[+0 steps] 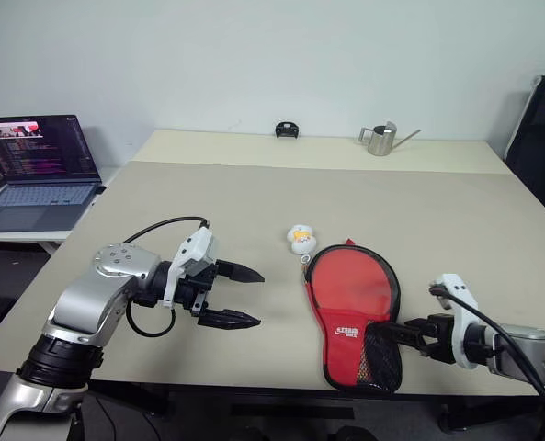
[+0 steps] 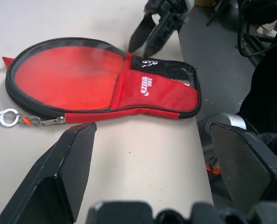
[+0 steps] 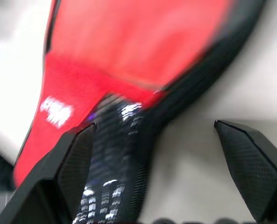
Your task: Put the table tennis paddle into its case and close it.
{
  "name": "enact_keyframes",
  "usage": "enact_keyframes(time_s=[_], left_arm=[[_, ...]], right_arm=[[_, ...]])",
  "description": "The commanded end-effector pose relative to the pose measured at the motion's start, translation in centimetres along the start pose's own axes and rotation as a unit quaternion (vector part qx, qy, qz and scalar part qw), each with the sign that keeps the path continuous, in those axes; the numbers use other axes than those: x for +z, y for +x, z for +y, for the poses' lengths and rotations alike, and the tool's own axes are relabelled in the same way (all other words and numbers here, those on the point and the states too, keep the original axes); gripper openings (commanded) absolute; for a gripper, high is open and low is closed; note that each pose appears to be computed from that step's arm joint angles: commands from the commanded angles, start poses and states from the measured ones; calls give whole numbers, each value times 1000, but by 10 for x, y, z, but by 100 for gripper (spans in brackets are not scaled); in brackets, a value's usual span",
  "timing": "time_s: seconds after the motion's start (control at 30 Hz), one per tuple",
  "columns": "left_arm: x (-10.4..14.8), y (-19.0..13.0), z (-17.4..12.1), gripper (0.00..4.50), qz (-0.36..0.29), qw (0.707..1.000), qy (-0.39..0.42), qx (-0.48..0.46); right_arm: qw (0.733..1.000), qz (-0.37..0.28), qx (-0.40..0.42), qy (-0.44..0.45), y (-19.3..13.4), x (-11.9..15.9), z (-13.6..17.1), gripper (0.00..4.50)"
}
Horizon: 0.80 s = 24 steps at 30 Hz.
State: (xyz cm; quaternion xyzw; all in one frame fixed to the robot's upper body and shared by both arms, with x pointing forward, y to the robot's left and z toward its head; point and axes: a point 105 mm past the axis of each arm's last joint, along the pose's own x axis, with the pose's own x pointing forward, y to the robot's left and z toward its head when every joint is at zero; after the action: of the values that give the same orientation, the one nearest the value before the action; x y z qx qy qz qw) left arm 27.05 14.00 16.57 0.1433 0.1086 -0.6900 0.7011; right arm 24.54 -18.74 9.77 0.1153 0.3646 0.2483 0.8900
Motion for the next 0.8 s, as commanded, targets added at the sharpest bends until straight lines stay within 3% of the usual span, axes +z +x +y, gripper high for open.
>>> enact_keyframes(time_s=[0.03, 0.17, 0.3, 0.43, 0.63, 0.8], left_arm=[[8, -2, 1, 421, -10, 1000, 19, 6], [9, -5, 5, 421, -21, 999, 16, 30], [10, -8, 12, 421, -41, 997, 8, 65], [10, -11, 18, 421, -62, 992, -6, 107], [13, -24, 39, 421, -92, 976, -13, 197], [7, -33, 39, 421, -85, 972, -22, 217]], right_arm=[[999, -16, 29, -15, -8, 8, 9, 448], [991, -70, 83, -74, -19, 33, 28, 448], [976, -144, 92, -134, -21, 68, 40, 448], [954, -177, 103, -217, -16, 89, 56, 448], [920, -157, 154, -324, 12, 90, 79, 448], [918, -137, 183, -323, 41, 86, 84, 448]])
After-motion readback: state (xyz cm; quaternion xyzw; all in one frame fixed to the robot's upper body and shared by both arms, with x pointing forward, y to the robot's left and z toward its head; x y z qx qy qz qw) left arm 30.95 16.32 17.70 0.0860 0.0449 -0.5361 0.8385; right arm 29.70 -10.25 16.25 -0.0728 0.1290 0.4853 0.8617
